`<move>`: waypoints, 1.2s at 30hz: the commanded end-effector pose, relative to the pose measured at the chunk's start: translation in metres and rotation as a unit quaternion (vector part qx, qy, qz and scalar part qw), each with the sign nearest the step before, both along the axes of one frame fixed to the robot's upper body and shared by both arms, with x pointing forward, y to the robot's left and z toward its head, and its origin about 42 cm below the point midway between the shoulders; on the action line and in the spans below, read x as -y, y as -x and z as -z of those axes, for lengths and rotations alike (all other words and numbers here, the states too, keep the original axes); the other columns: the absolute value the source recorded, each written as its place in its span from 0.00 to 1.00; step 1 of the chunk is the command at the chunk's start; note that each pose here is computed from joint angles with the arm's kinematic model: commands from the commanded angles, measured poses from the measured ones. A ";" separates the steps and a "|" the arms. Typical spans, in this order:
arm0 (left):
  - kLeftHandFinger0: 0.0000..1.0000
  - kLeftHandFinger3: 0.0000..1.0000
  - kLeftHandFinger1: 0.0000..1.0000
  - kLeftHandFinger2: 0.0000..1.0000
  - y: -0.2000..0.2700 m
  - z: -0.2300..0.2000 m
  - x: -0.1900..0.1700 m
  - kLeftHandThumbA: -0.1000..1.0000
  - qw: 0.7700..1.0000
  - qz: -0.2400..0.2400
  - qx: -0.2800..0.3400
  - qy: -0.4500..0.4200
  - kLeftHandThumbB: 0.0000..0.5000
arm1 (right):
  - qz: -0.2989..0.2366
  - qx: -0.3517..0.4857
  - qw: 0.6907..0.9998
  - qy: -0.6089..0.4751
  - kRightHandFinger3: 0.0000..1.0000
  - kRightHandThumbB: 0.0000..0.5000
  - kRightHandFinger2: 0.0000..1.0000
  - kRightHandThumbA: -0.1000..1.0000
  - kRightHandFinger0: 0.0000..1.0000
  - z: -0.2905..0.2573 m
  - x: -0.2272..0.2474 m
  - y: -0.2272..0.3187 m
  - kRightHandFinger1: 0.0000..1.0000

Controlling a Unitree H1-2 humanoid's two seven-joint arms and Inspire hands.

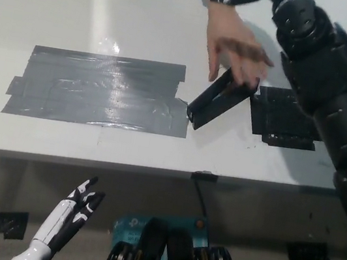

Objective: A stapler is kept on the black spot marked on the desk infront of the robot. The robot picks up the stapler using its right hand and passes it to a person

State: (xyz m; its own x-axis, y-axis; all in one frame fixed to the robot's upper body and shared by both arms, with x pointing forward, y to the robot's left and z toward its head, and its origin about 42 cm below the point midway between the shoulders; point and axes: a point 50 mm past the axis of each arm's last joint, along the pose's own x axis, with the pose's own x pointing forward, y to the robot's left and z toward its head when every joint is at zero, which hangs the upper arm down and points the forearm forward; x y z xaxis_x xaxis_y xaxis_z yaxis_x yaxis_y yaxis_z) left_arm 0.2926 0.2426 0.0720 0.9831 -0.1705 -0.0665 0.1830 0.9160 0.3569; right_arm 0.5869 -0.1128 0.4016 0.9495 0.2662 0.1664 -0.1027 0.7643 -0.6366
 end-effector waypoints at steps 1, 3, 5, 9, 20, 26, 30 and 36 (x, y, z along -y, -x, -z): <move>1.00 1.00 0.93 0.86 -0.005 -0.012 -0.004 0.93 1.000 0.010 0.016 -0.010 0.78 | -0.042 0.101 0.994 -0.021 1.00 0.62 1.00 1.00 1.00 -0.078 0.026 0.029 1.00; 1.00 1.00 0.94 0.87 -0.006 -0.013 -0.004 0.93 1.000 0.011 0.017 -0.009 0.78 | -0.058 0.127 0.989 -0.044 1.00 0.63 1.00 1.00 1.00 -0.090 0.035 0.043 1.00; 1.00 1.00 0.94 0.86 -0.011 -0.016 -0.004 0.93 1.000 0.014 0.021 -0.008 0.79 | -0.072 0.154 0.984 -0.058 1.00 0.57 1.00 1.00 1.00 -0.105 0.050 0.070 1.00; 1.00 1.00 0.94 0.86 -0.021 -0.020 -0.004 0.92 0.999 0.013 0.030 0.000 0.80 | -0.090 0.210 0.972 -0.053 1.00 0.51 1.00 1.00 1.00 -0.117 0.071 0.121 1.00; 1.00 1.00 0.94 0.87 -0.041 -0.028 -0.001 0.95 0.999 0.009 0.041 -0.005 0.78 | -0.188 0.268 0.945 -0.023 1.00 0.59 1.00 1.00 1.00 -0.054 0.134 0.316 1.00; 1.00 1.00 0.93 0.88 -0.040 -0.024 0.000 0.95 0.999 0.009 0.039 -0.004 0.77 | -0.220 0.261 0.936 -0.084 1.00 0.58 1.00 1.00 1.00 -0.003 0.139 0.364 1.00; 1.00 1.00 0.93 0.89 -0.033 -0.018 0.000 0.98 0.999 0.007 0.032 -0.001 0.81 | -0.225 0.243 0.929 -0.164 1.00 0.60 1.00 1.00 1.00 0.047 0.123 0.387 1.00; 1.00 1.00 0.94 0.95 -0.009 0.000 -0.001 1.00 1.000 0.008 0.014 0.003 0.86 | -0.120 0.142 0.950 -0.249 1.00 0.30 1.00 1.00 1.00 0.121 0.105 0.384 1.00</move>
State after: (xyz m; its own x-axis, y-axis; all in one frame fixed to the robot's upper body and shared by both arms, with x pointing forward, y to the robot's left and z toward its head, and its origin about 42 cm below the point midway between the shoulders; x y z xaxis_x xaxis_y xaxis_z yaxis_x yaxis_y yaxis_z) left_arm 0.3083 0.2395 0.0706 0.9812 -0.1770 -0.0774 0.1930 0.9135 0.3581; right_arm 0.3671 -0.2385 0.2117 0.9523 0.2861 0.1064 -0.2013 0.8507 -0.4855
